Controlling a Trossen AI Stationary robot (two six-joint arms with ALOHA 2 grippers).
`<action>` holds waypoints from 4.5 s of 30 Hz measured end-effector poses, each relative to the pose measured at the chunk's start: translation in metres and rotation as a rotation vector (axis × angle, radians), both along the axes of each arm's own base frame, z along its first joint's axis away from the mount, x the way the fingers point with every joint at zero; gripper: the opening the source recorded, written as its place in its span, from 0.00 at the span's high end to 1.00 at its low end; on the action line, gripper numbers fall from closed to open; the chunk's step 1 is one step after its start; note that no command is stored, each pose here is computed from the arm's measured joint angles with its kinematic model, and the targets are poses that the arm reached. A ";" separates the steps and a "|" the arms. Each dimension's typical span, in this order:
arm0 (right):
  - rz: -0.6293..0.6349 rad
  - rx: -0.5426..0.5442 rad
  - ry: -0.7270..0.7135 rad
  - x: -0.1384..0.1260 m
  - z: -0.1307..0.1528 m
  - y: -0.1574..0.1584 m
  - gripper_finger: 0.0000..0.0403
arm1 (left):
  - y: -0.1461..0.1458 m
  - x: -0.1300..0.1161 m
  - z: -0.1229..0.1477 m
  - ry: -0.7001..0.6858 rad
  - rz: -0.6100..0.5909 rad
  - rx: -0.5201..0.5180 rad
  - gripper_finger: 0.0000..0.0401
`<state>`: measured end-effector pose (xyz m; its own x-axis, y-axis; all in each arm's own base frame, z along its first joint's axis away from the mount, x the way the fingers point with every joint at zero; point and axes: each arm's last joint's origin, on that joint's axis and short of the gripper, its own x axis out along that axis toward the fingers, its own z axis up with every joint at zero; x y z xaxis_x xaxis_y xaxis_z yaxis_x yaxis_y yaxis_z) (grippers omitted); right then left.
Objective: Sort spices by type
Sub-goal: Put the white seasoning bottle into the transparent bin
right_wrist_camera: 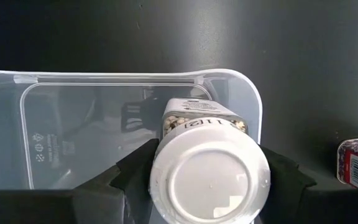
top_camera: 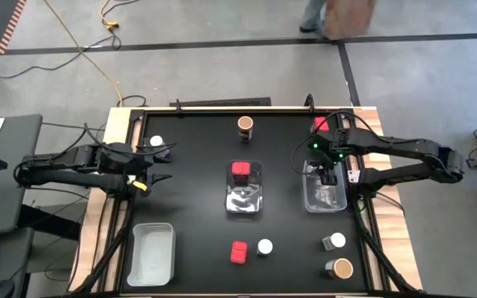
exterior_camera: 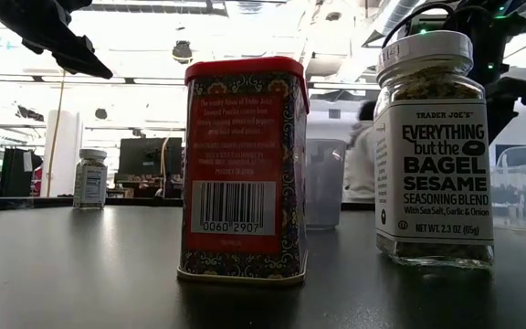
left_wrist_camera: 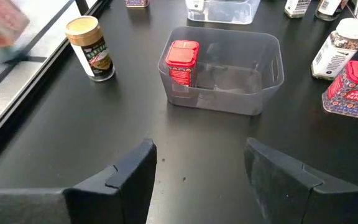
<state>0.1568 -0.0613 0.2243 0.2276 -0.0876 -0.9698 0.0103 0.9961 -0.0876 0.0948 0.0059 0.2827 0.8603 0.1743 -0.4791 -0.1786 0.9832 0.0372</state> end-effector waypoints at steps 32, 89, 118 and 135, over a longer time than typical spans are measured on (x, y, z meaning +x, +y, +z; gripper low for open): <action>0.013 0.020 0.057 0.007 -0.009 -0.003 0.39 | 0.000 0.000 0.000 0.000 -0.001 0.003 0.42; -0.605 0.136 -0.188 -0.042 0.078 0.016 0.15 | 0.000 0.000 0.000 -0.001 -0.001 0.002 0.42; -1.289 -0.076 -0.531 -0.040 0.086 0.023 0.15 | 0.004 0.001 0.004 -0.069 0.180 -0.044 0.42; -1.127 0.182 -0.589 -0.011 0.083 0.075 0.19 | 0.006 0.050 0.020 -0.005 0.198 0.056 0.42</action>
